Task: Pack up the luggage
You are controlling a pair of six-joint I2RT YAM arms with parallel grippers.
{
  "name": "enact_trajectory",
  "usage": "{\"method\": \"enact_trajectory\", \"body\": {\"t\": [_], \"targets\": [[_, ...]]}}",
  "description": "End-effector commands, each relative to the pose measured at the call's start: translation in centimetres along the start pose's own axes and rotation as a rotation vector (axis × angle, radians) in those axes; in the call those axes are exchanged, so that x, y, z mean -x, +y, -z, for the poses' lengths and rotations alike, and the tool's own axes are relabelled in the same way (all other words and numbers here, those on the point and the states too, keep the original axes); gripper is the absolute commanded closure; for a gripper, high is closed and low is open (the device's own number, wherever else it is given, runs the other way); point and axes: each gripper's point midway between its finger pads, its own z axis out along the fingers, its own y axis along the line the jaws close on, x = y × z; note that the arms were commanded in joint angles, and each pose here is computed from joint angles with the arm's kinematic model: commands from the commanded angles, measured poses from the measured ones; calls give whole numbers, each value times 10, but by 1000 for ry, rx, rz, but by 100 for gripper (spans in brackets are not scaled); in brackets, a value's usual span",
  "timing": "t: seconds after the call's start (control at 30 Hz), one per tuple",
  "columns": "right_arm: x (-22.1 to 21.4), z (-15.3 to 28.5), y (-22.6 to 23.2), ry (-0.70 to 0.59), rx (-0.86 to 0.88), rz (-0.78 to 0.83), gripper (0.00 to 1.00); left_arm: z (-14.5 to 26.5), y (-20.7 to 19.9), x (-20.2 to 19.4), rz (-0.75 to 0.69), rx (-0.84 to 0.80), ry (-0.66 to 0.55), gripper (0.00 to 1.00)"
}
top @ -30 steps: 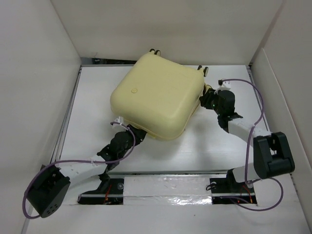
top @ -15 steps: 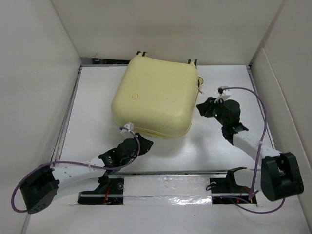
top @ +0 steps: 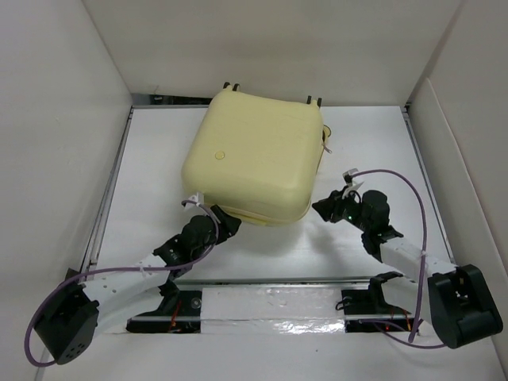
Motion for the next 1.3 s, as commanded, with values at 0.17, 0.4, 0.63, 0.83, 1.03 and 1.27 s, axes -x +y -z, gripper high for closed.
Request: {"method": "enact_trajectory", "body": {"t": [0.17,0.4,0.63,0.83,1.03,1.27], "targets": [[33,-20,28,-51,109,107,59,3,-57,70,18,-118,-178,50],[28,-23,30,-32,88,126,61,12,-64,102,29,-104,-262,50],[28,-25,29,-27,84,174,59,14,-60,113,55,-98,-288,49],[28,-31,32,-25,124,232,60,17,-27,86,30,-28,-219,50],[33,-39,35,-41,156,258,69,21,7,61,17,39,-162,54],[31,-43,38,-76,171,230,86,18,21,41,1,54,-100,62]]}}
